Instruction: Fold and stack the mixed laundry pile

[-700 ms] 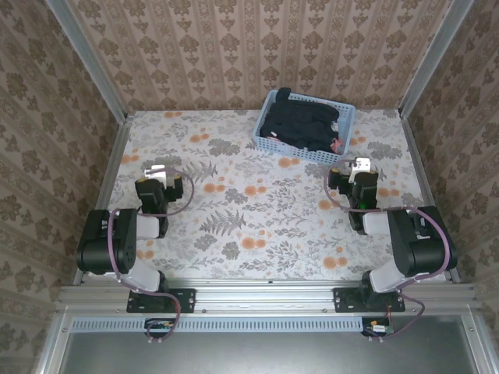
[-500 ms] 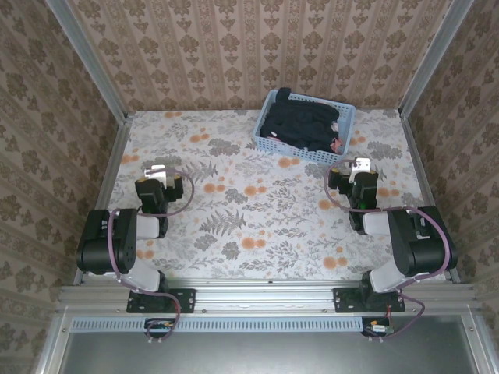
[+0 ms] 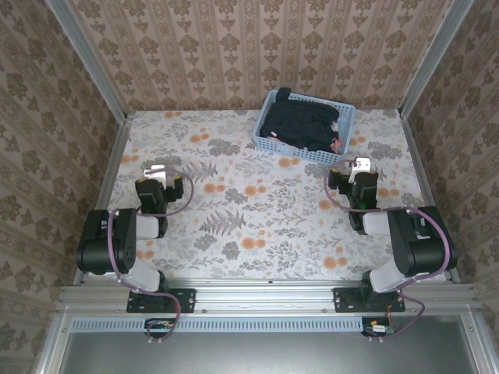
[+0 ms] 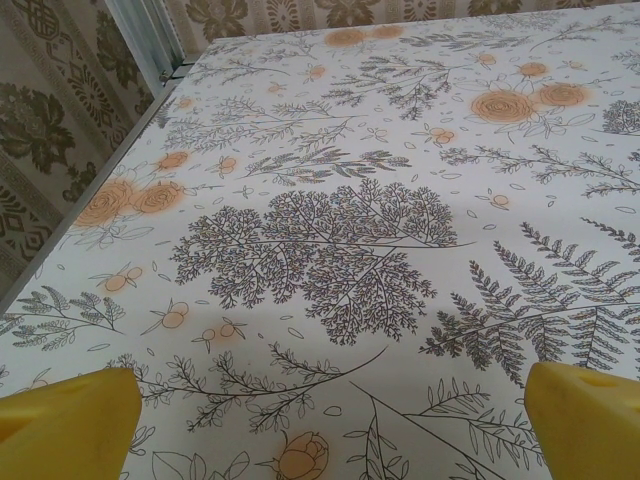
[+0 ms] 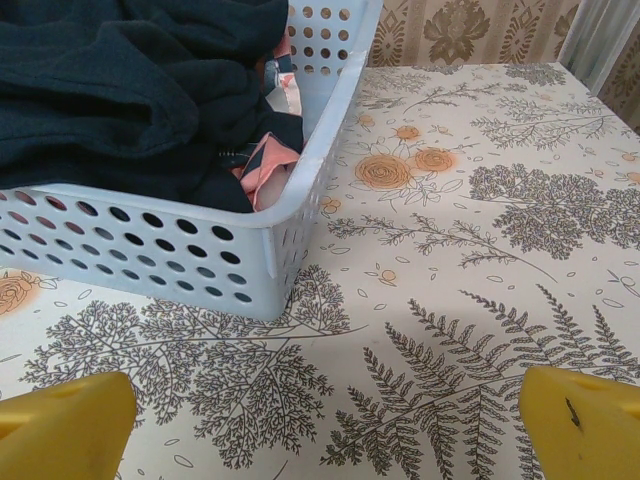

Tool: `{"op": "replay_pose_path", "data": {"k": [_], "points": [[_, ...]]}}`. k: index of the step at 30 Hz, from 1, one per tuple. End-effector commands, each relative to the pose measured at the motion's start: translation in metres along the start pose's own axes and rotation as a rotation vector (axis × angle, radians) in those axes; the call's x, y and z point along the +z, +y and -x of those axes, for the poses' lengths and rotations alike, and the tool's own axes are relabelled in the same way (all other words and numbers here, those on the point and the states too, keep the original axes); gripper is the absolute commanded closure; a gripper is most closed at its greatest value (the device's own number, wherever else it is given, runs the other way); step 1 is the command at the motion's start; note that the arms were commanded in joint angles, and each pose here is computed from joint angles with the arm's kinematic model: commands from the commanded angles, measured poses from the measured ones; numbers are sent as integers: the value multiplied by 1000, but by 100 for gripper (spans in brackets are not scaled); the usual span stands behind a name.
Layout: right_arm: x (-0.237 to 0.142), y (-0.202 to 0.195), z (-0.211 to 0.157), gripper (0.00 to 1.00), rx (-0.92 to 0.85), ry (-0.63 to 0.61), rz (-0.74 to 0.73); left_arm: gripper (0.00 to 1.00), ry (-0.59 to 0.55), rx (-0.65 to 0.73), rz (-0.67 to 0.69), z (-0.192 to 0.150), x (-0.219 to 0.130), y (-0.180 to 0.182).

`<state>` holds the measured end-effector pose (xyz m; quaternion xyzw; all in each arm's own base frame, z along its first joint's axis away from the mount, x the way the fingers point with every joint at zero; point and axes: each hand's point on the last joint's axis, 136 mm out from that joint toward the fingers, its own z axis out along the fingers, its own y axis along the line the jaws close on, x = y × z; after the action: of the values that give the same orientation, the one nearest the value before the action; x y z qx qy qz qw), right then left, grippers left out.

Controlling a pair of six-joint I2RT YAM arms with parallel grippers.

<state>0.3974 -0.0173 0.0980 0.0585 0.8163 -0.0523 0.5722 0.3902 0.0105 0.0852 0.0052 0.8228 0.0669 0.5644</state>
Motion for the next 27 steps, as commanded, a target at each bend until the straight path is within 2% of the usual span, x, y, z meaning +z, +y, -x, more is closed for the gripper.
{"op": "replay_pose_path", "data": {"k": [1, 5, 8, 12, 16, 20, 22, 27], "points": [[-2, -2, 1, 0, 13, -16, -8, 0, -32, 0, -7, 14, 3, 0], [-7, -9, 7, 0, 30, -21, -58, 0, -43, 7, 6, 19, 0, 1], [-17, -8, 13, 0, 8, -74, -71, 0, -38, 40, 44, 36, -9, 1], [-37, -22, 34, 0, 38, -1, -161, 0, -35, 73, 132, 62, -21, 5], [-55, -26, 53, 0, 97, 37, -171, 0, -75, -50, 102, 88, -26, -2], [-57, -34, 65, 0, 222, 175, -234, 0, -15, -68, 12, 106, -19, -38], [-45, -30, 67, 2, 256, 297, -216, 0, 25, -55, -36, 113, -14, -64], [11, -4, 63, 19, 288, 547, -73, 0, 83, -29, -148, 115, -13, -119]]}}
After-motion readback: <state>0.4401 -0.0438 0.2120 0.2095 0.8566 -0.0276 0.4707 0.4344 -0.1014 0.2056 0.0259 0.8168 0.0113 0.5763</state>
